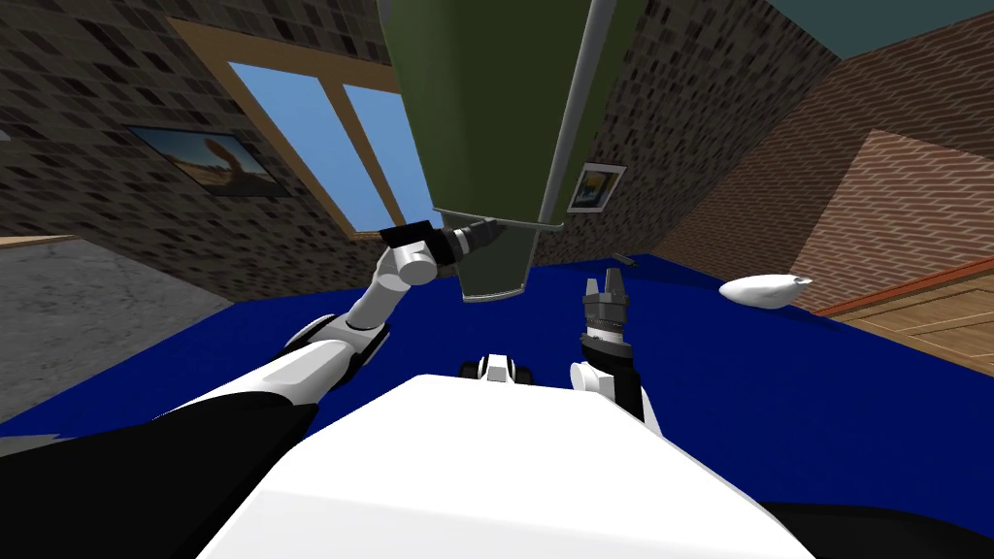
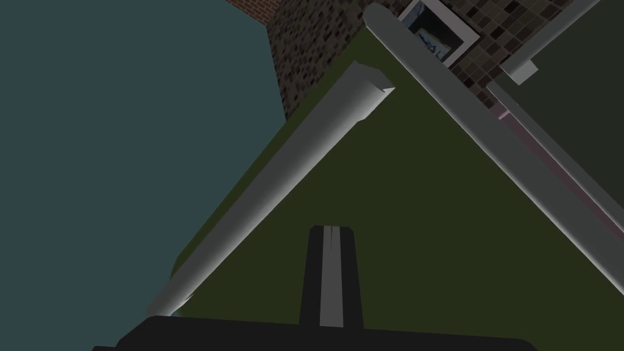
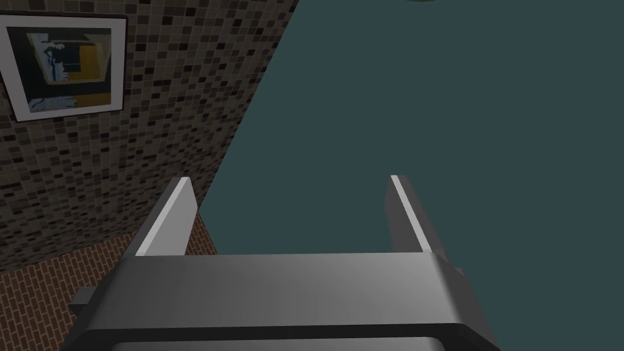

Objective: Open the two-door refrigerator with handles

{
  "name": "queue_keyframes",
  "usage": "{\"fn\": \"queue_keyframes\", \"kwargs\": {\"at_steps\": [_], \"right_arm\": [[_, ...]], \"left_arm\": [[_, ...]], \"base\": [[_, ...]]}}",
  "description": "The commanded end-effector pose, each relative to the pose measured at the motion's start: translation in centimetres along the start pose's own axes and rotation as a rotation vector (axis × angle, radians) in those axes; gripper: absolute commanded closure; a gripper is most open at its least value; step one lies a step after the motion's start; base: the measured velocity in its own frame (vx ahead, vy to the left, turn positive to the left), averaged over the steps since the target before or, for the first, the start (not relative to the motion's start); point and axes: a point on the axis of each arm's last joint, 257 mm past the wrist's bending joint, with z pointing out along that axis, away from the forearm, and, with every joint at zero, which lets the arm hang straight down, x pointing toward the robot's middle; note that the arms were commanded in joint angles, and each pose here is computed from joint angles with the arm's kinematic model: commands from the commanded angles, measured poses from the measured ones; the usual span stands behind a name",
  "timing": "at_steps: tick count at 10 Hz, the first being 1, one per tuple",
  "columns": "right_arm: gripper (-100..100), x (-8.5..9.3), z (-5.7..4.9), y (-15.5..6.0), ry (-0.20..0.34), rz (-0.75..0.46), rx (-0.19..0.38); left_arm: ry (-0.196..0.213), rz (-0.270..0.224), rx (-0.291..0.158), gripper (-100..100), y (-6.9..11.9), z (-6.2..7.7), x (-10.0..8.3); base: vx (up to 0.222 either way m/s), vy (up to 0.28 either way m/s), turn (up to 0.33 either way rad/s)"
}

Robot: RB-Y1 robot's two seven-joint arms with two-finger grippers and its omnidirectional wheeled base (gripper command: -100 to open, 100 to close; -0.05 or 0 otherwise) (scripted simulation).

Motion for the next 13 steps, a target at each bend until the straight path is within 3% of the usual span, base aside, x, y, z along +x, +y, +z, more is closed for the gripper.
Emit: {"fn": "queue_keyframes", "kwargs": {"at_steps": [1, 3, 5, 6, 13], "right_arm": [[0, 0.0, 0.0, 0.0, 0.000, 0.000, 0.000], [0, 0.0, 0.0, 0.0, 0.000, 0.000, 0.000], [0, 0.0, 0.0, 0.0, 0.000, 0.000, 0.000], [0, 0.0, 0.0, 0.0, 0.000, 0.000, 0.000], [0, 0.0, 0.0, 0.0, 0.000, 0.001, 0.000]], "left_arm": [[0.033, -0.003, 0.051, 100, -2.5, -0.2, 1.6], [0.079, -0.008, 0.118, 100, -5.5, -0.8, 3.6], [0.076, -0.009, 0.110, 100, -5.2, -0.8, 3.5], [0.080, 0.008, 0.101, -100, -5.1, -0.8, 3.3], [0.092, 0.068, 0.054, -100, -4.1, -0.5, 2.5]], "base": [[-0.058, 0.232, 0.002], [-0.063, 0.249, 0.020], [-0.015, 0.167, -0.004], [0.077, -0.063, -0.050], [0.145, -0.168, -0.034]]}}
